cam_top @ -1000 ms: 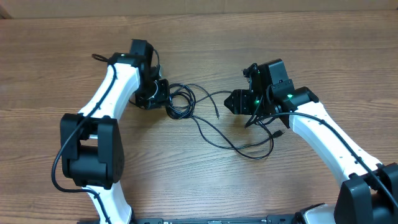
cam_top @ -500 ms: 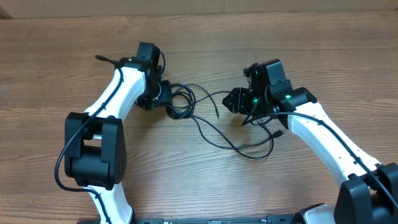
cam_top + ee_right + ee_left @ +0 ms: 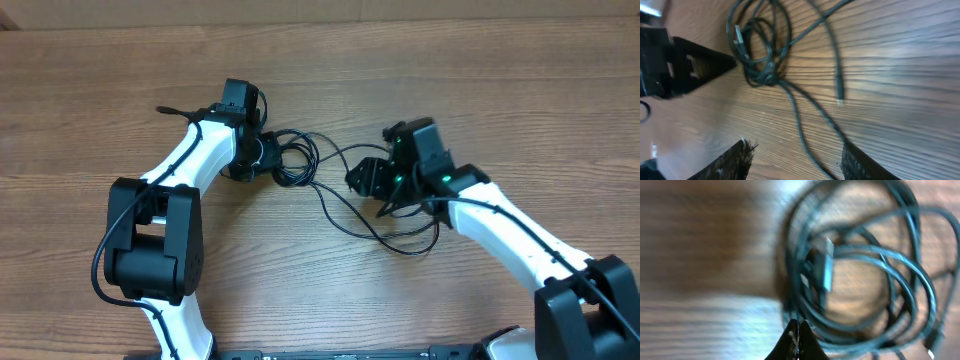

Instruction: Untangle cables

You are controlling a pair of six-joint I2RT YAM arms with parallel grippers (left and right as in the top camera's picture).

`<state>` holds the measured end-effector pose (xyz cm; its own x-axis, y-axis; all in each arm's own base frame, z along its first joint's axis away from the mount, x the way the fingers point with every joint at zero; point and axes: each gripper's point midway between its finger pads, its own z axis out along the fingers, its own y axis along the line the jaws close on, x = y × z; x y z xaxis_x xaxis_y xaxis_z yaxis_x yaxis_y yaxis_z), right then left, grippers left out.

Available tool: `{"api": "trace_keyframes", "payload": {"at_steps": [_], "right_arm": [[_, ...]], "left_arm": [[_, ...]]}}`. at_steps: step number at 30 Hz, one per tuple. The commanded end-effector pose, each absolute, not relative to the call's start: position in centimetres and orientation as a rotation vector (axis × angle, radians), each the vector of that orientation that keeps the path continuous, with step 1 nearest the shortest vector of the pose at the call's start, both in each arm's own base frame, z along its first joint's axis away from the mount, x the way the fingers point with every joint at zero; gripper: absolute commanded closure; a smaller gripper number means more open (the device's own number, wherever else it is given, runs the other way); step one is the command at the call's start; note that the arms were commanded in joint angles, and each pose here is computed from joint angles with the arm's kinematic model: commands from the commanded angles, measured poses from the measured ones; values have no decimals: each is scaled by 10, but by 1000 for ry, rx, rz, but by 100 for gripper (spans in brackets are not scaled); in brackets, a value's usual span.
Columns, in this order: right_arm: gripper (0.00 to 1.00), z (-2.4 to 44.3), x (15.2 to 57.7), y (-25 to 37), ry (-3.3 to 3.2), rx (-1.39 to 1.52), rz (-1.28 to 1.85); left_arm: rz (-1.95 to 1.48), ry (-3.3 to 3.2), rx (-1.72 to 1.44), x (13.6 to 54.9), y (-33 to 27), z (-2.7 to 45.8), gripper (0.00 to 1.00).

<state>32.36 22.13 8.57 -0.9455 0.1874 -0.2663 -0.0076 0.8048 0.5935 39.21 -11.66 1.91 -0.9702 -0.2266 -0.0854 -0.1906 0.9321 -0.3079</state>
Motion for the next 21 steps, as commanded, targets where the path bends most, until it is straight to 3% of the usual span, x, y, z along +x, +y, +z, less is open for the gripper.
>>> {"api": "trace_keyframes", "payload": {"at_steps": [1, 8, 11, 13, 15, 21], "right_arm": [[44, 80, 314, 238, 2684, 187, 942], [50, 76, 302, 256, 2678, 105, 869], [44, 74, 299, 260, 2671, 83, 826], [32, 72, 302, 257, 2659, 89, 775], [28, 71, 305, 254, 2643, 98, 721], [28, 72, 311, 251, 2613, 112, 679]], "left_arm": [[-729, 2995, -229, 375, -147, 36, 96], [-885, 2930, -195, 384, -164, 47, 96], [-771, 2899, -294, 398, -152, 42, 70], [-661, 2892, -364, 404, -141, 37, 52], [-562, 2874, -400, 409, -130, 34, 43], [-394, 2818, -419, 423, -110, 32, 57]]}}
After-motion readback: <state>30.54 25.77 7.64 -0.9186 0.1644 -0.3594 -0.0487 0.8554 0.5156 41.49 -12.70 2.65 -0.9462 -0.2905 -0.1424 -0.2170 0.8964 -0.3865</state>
